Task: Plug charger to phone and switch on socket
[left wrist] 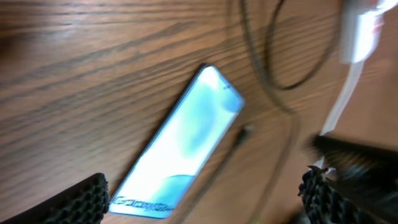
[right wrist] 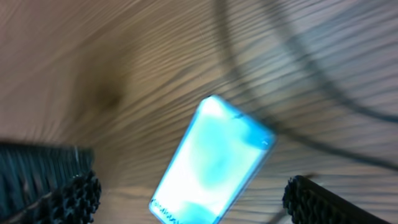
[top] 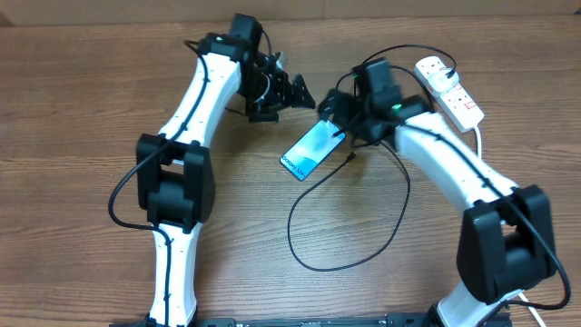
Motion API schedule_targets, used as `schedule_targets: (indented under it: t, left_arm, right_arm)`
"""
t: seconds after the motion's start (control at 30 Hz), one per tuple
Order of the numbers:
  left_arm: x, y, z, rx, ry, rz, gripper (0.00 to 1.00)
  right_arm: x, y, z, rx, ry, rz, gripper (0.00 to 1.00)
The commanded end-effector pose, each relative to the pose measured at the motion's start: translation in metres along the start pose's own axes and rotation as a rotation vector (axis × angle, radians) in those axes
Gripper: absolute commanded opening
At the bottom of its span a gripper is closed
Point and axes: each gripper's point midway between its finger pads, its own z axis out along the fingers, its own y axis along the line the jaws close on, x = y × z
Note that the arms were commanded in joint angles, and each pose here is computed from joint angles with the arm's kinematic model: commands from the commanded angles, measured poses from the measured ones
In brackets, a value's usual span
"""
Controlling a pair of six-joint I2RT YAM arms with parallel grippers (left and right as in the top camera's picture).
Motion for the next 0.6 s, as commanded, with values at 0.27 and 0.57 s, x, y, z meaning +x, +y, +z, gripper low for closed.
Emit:
schedule_targets:
  t: [0.27,0.57]
  left_arm:
    - [0.016,-0.026,0.04,-0.397,-0.024,0.488,1.0]
    - [0.019,-0.017,0.06,-0.59,-0.019,0.587,1.0]
  right_arm:
    - [-0.107,-0.076,-0.07,0.089,-0.158,0.169,1.0]
    - [-0.125,-0.123,-0.084,0.133,-0.185,0.27,1.0]
